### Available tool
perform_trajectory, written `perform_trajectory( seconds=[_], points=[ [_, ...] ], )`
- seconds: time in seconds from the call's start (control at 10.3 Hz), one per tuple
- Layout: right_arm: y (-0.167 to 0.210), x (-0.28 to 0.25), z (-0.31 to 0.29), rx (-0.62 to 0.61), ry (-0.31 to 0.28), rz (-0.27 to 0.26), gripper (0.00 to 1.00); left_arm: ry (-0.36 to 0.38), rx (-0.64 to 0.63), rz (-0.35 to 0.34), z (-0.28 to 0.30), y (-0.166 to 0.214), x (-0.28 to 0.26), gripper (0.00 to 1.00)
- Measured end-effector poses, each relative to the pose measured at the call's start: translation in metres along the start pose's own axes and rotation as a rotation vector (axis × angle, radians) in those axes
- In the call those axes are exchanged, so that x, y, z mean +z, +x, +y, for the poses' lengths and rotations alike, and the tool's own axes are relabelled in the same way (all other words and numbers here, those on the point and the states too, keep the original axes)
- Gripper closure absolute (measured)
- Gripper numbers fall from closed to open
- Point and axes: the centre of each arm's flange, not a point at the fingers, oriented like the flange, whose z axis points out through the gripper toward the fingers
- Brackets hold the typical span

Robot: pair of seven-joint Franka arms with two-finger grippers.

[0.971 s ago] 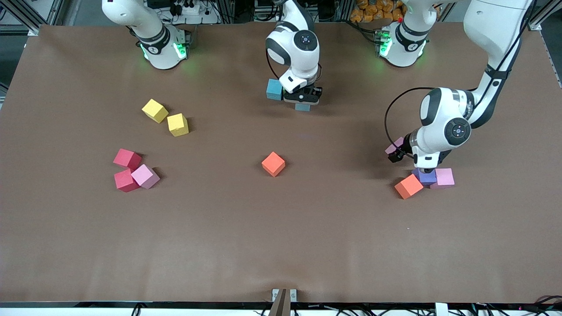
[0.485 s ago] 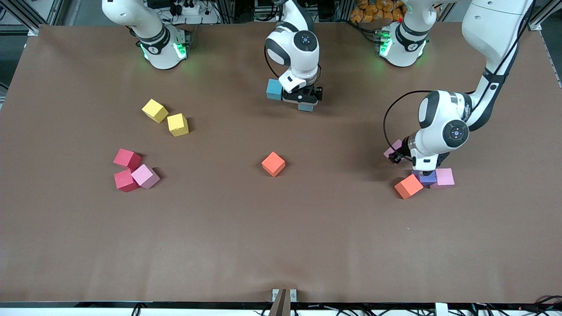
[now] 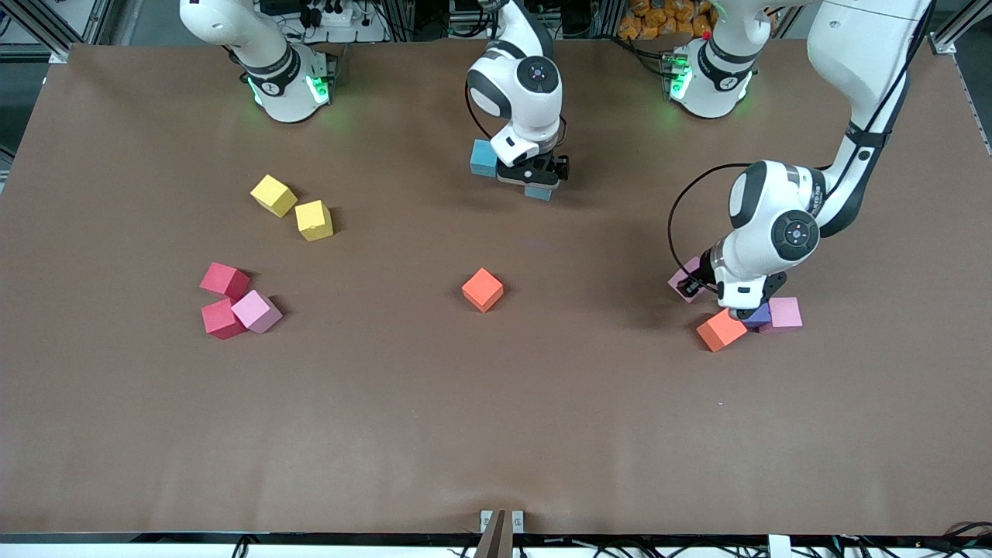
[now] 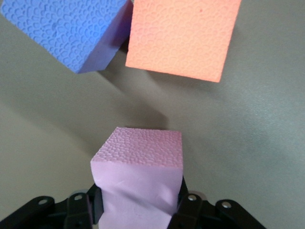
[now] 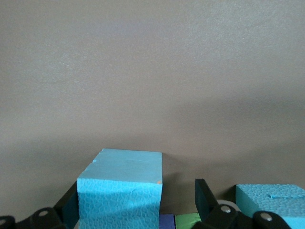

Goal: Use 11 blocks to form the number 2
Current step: 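Grasp the pink cube with the left gripper while the right gripper lowers cyan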

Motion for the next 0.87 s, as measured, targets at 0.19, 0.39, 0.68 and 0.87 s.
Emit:
perform_trajectory(
  seconds=[0.19,0.39,0.68,0.87],
  points=[
    [0.0,0.001,0.0,-0.015,-0.003,0.001,0.0,-0.005,-0.002,0.005,0.001,0.003,-0.003,0.43],
    [0.0,0.003,0.001,-0.046,-0.011,0.009,0.0,-0.017,0.002,0.014,0.006,0.003,-0.009,0.43],
    [0.001,0.011,0.007,-0.103,-0.047,0.032,0.0,-0.036,0.045,0.032,0.031,-0.009,-0.026,0.43],
    [0.002,0.012,0.008,-0.113,-0.051,0.035,0.0,-0.038,0.054,0.035,0.036,-0.013,-0.029,0.43]
  ],
)
